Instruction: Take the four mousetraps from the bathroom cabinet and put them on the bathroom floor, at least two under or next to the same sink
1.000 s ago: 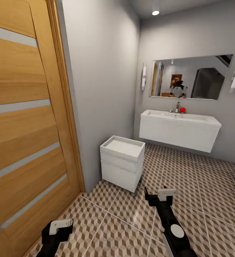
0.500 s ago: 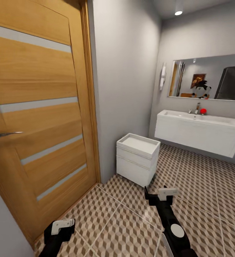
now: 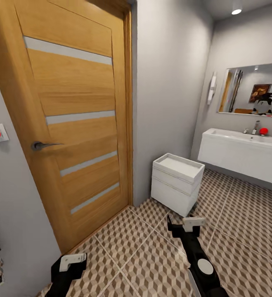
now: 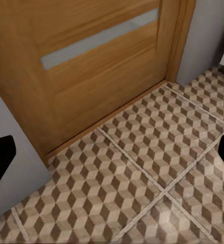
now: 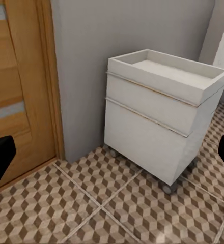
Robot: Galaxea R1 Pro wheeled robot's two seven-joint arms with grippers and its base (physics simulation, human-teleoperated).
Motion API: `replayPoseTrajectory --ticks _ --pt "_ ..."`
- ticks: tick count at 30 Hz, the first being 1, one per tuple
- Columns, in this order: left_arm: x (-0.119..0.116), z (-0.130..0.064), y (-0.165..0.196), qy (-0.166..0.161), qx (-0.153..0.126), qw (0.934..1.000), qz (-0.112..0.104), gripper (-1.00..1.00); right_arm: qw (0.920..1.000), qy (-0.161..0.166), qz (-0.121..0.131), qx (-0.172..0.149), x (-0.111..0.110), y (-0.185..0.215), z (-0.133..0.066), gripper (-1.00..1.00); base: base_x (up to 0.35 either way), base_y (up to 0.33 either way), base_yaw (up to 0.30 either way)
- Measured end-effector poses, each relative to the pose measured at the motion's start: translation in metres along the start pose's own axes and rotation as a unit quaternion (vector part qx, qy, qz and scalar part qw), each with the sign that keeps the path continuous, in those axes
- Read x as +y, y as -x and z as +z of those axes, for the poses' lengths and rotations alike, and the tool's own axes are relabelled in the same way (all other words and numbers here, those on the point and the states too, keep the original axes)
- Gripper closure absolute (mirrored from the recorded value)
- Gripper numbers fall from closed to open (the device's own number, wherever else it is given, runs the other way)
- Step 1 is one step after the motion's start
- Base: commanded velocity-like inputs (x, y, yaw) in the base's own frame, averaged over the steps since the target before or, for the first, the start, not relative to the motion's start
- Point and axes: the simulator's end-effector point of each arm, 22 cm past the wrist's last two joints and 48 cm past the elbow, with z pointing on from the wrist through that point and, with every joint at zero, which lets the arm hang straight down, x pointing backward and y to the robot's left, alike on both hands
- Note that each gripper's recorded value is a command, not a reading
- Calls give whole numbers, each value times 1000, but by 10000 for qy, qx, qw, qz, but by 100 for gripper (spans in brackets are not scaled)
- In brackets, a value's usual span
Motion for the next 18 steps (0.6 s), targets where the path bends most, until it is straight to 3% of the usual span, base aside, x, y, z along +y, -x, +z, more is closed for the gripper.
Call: replayPoseTrajectory --ticks 18 --pt "0 0 1 1 -12 10000 5 -100 10000 -7 2 -4 -1 0 0 -100 -2 0 292"
